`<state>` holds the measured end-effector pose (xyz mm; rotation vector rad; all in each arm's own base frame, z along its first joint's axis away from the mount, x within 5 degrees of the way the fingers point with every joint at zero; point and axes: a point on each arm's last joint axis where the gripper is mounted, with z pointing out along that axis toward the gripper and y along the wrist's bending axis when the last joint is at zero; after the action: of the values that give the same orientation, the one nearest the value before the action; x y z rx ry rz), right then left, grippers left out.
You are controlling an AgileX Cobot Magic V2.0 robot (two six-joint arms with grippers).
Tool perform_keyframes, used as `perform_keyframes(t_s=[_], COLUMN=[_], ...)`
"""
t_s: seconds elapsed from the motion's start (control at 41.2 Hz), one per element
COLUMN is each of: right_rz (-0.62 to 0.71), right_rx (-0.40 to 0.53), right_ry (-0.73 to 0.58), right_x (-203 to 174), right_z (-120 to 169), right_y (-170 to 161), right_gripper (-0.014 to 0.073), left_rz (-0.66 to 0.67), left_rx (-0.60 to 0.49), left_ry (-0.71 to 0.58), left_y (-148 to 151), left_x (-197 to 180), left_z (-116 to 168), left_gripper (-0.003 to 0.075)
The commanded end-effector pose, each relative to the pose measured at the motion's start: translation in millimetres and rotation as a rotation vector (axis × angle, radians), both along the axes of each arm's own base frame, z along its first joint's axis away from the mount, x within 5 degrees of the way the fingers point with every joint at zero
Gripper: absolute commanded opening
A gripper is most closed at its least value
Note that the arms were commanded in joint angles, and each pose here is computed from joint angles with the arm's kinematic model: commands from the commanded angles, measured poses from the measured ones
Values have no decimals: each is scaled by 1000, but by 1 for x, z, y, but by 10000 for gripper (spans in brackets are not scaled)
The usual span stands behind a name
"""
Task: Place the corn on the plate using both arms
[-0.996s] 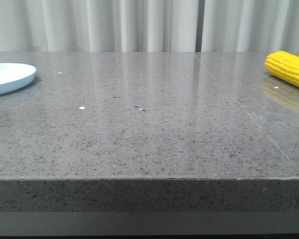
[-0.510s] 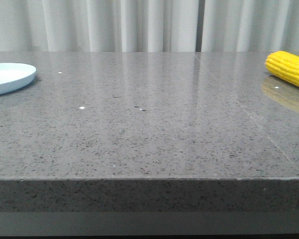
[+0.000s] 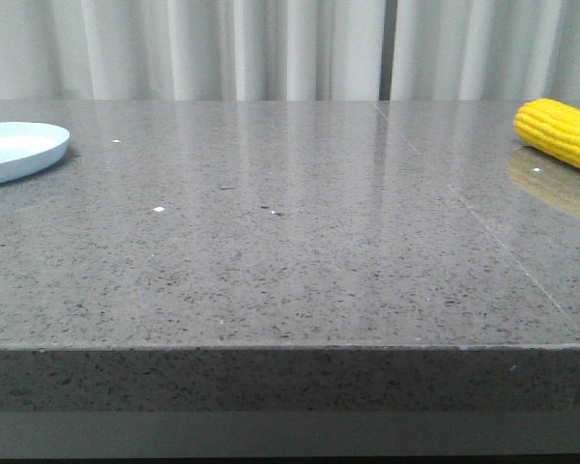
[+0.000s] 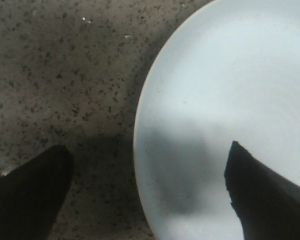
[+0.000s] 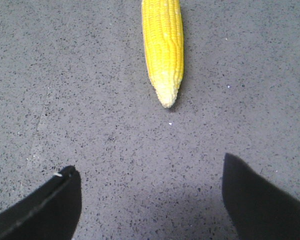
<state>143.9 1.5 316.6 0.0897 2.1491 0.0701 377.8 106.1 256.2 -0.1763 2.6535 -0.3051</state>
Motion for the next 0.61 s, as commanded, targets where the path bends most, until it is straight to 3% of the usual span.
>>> perform_keyframes(t_s=[0.0, 0.121, 0.389, 0.583], right_rz=[0, 0, 0, 0], right_rx=[-16, -16, -16, -16], right_ry=[-107, -107, -107, -107], right_x=[4, 4, 4, 4], right_z=[17, 17, 17, 17], right_y=[-1, -1, -1, -1], right_gripper=[595, 595, 595, 595], left_rz=[-19, -23, -13, -13], left_rx=[2, 3, 13, -16], left_ry=[-94, -91, -110, -116], left_y=[-9, -9, -8, -11], left_x=[3, 5, 6, 6], left_z=[24, 22, 23, 27], left_gripper=[591, 469, -7, -20])
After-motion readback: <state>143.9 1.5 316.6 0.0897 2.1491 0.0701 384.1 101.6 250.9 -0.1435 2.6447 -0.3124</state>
